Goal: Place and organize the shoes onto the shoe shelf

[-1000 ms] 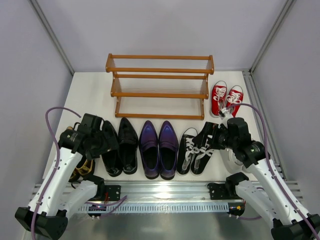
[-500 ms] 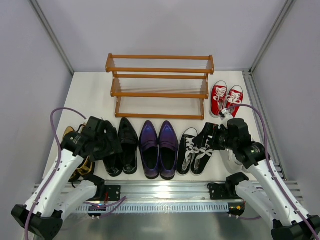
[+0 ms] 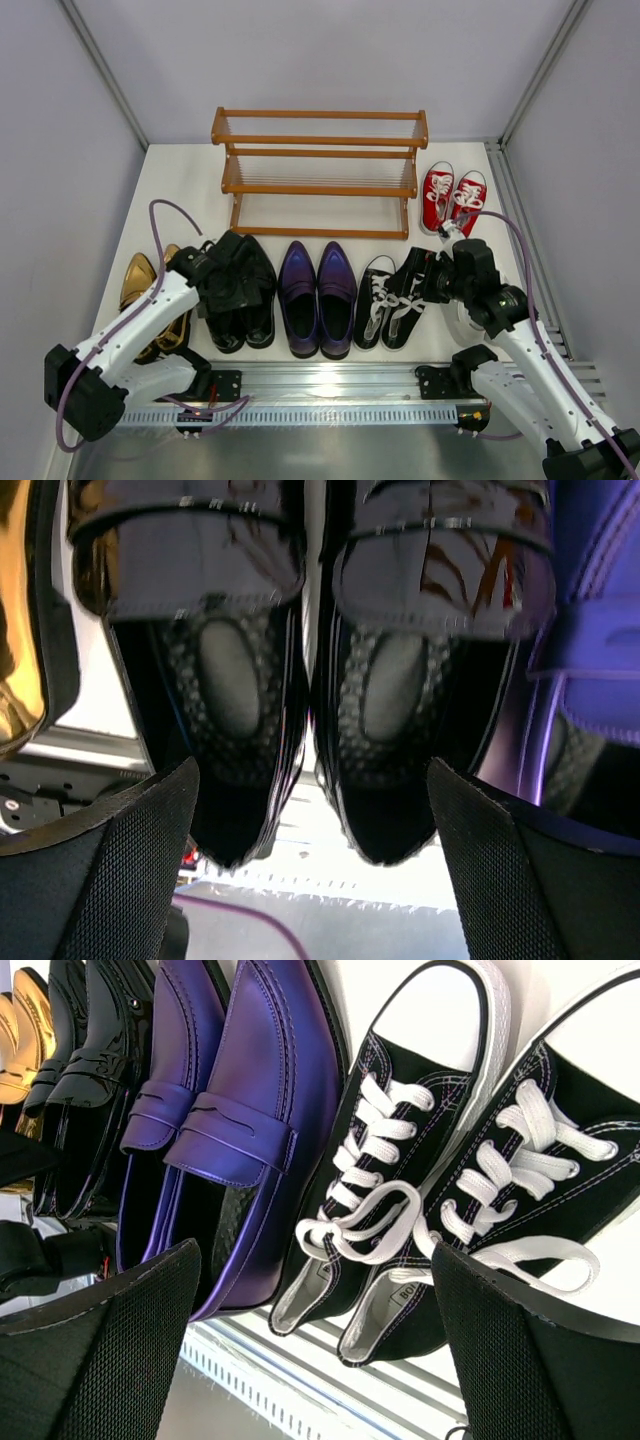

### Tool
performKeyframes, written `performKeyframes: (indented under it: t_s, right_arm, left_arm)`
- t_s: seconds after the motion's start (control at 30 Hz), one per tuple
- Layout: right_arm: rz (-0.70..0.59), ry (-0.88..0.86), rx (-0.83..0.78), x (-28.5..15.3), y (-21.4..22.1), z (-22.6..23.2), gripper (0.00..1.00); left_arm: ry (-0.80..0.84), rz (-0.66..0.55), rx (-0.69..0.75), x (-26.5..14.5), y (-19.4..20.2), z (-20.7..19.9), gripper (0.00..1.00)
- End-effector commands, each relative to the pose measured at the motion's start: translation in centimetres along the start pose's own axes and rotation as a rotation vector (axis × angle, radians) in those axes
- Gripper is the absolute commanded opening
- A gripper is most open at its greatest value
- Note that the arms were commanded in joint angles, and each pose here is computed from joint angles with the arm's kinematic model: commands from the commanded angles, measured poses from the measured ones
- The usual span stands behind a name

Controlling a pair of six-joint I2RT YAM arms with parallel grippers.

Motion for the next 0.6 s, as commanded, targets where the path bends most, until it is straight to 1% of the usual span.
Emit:
performKeyframes:
  t_s: [0.0, 0.13, 0.17, 0.2, 0.27, 0.33, 0.37, 0.4, 0.47, 0.5, 0.57]
  right_arm:
    - [-0.039, -0.011, -0.005, 0.1, -0.6, 0.3, 0.97]
    - [-0.033, -0.01, -0.003, 0.2, -0.4, 0.2, 0.97]
    - [-0.035, -0.009, -0.004, 0.2, -0.4, 0.2, 0.97]
    - [-0.033, -0.008, -0.003, 0.2, -0.4, 0.1, 0.97]
    - [-0.032, -0.004, -0.004, 0.3, -0.2, 0.0, 0.97]
    - [-0.031, 0.003, -0.002, 0.4, 0.0, -0.2, 0.97]
    - [-0.034, 0.0, -0.005, 0.3, -0.1, -0.2, 0.97]
    - [-0.031, 0.007, -0.001, 0.4, 0.1, -0.3, 0.97]
    - [-0.032, 0.009, 0.002, 0.5, 0.1, -0.5, 0.97]
    - [-0.029, 0.009, 0.0, 0.6, 0.2, -0.5, 0.97]
    - [-0.026, 0.011, 0.001, 0.7, 0.3, -0.6, 0.97]
  left_arm:
    - [-0.017, -0.073, -0.003, 1.5, -1.4, -1.0, 0.92]
    - [-0.102, -0.05, 0.035, 3.8, -1.5, -1.0, 0.88]
    - [-0.102, -0.047, 0.04, 4.0, -1.6, -1.2, 0.86]
    - [-0.11, -0.04, 0.052, 4.3, -1.5, -1.3, 0.81]
    - [-0.118, -0.044, 0.058, 5.0, -1.7, -1.6, 0.76]
    - [-0.12, -0.049, 0.074, 5.3, -1.9, -1.7, 0.63]
    - [-0.12, -0.047, 0.082, 5.7, -1.9, -1.8, 0.5]
    - [-0.126, -0.041, 0.089, 5.9, -1.8, -1.8, 0.21]
    - [-0.141, -0.021, 0.098, 6.4, -1.6, -1.8, 0.02]
    - [-0.148, -0.01, 0.099, 6.6, -1.4, -1.7, 0.0]
    - [-0.15, 0.003, 0.101, 6.8, -1.1, -1.7, 0.0]
Point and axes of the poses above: each gripper's point midway between its finger pads, its own x axis out along the fingers, its own z axis along the line the jaws close on, y = z × x, the point moved 3 cm from there along -x, back along the fingers, and after that the axes turned 8 degrees about -x, right-handed, at the moved point
